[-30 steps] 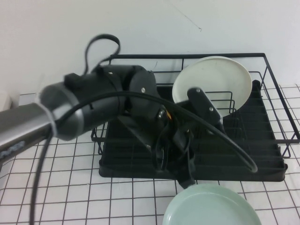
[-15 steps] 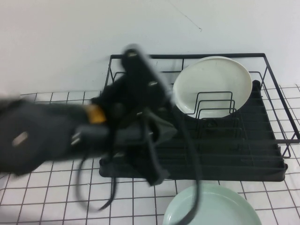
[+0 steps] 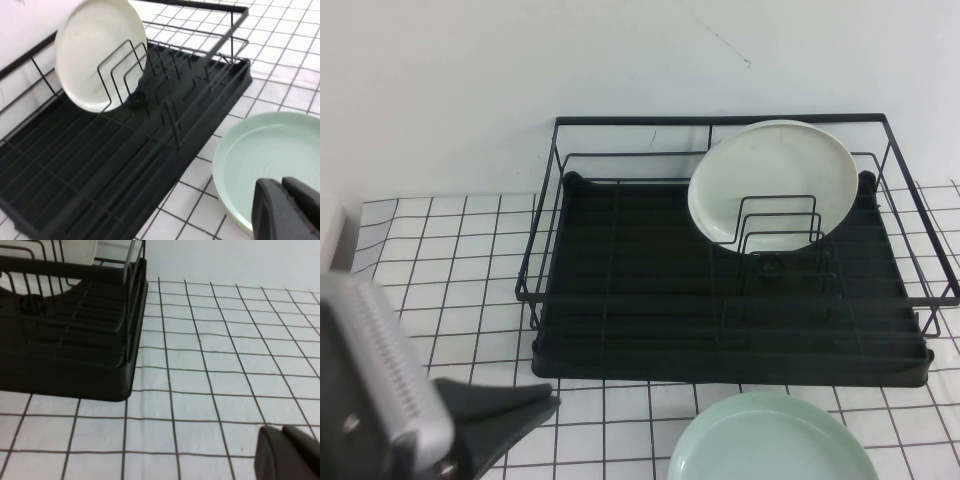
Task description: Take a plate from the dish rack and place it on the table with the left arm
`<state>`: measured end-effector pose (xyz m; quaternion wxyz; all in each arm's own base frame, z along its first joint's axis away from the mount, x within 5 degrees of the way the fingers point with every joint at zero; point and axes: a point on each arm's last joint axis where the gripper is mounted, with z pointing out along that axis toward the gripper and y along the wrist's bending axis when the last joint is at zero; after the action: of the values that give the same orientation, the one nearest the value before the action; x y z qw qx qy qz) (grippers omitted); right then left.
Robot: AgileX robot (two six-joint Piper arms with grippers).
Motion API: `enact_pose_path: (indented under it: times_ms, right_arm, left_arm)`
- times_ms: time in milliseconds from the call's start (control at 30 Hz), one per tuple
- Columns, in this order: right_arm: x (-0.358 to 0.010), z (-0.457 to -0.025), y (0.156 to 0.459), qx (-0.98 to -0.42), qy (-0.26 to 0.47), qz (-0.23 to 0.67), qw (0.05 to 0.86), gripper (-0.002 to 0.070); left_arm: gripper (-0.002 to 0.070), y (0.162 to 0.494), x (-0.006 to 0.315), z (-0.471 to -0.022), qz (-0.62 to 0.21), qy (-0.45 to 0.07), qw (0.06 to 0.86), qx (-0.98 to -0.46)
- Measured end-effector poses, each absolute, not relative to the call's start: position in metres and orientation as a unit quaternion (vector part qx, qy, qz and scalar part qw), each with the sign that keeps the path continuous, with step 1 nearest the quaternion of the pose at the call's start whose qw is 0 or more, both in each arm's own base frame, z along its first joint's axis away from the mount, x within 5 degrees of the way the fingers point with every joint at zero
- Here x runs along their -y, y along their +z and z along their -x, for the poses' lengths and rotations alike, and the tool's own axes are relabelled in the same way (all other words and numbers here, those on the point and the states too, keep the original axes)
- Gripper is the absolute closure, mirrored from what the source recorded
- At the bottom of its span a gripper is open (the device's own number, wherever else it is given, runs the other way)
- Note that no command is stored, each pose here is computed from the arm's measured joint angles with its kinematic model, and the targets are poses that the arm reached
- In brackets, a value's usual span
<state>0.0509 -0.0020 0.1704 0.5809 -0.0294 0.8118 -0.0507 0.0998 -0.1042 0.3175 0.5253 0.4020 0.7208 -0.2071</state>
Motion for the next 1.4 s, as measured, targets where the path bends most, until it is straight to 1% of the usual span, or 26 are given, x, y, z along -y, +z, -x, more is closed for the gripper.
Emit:
enact_pose_path:
  times_ms: [100, 267, 400, 533, 600, 800, 900, 933, 1067, 1300, 1400]
  right_arm:
    - [0.002, -0.051, 0.170, -0.812, -0.051, 0.029, 0.581, 0.0678]
    - [0.002, -0.051, 0.170, -0.812, -0.051, 0.029, 0.581, 0.0678]
    - [0.002, -0.051, 0.170, -0.812, -0.051, 0.029, 0.581, 0.0678]
    - [0.002, -0.051, 0.170, -0.812, -0.051, 0.029, 0.581, 0.0678]
    - [0.002, -0.051, 0.170, -0.812, -0.051, 0.029, 0.581, 0.0678]
    - [0.002, -0.051, 0.170, -0.812, -0.051, 0.029, 0.581, 0.0678]
    - [0.002, -0.051, 0.170, -0.812, -0.051, 0.029, 0.581, 0.0678]
    - [0.002, -0.051, 0.170, -0.812, -0.051, 0.029, 0.581, 0.0678]
    - [0.002, -0.051, 0.170, -0.812, -0.051, 0.029, 0.581, 0.0678]
    - [0.002, -0.051, 0.170, -0.812, -0.051, 0.029, 0.581, 0.0678]
    - [0.002, -0.051, 0.170, -0.812, -0.051, 0.029, 0.581, 0.0678]
  left_arm:
    - [0.0676, 0.311, 0.096, -0.092, -0.393, -0.206, 0.543, -0.713]
    - [0.0677, 0.297, 0.077, -0.081, -0.346, -0.191, 0.622, -0.677]
    - [0.0677, 0.273, 0.057, -0.074, -0.296, -0.158, 0.687, -0.644]
    - [0.0677, 0.245, 0.036, -0.069, -0.209, -0.125, 0.725, -0.645]
    - [0.0677, 0.233, 0.027, -0.066, -0.177, -0.095, 0.733, -0.650]
    - [0.0677, 0.208, 0.007, -0.060, -0.055, -0.023, 0.730, -0.680]
    - [0.0677, 0.206, -0.001, -0.058, 0.000, 0.009, 0.731, -0.682]
    - [0.0677, 0.206, -0.002, -0.057, 0.007, 0.015, 0.731, -0.682]
    - [0.0677, 0.197, -0.002, -0.057, 0.006, 0.025, 0.697, -0.717]
    - [0.0677, 0.176, -0.001, -0.054, 0.002, 0.015, 0.609, -0.793]
    - [0.0677, 0.175, -0.001, -0.053, 0.002, 0.015, 0.604, -0.796]
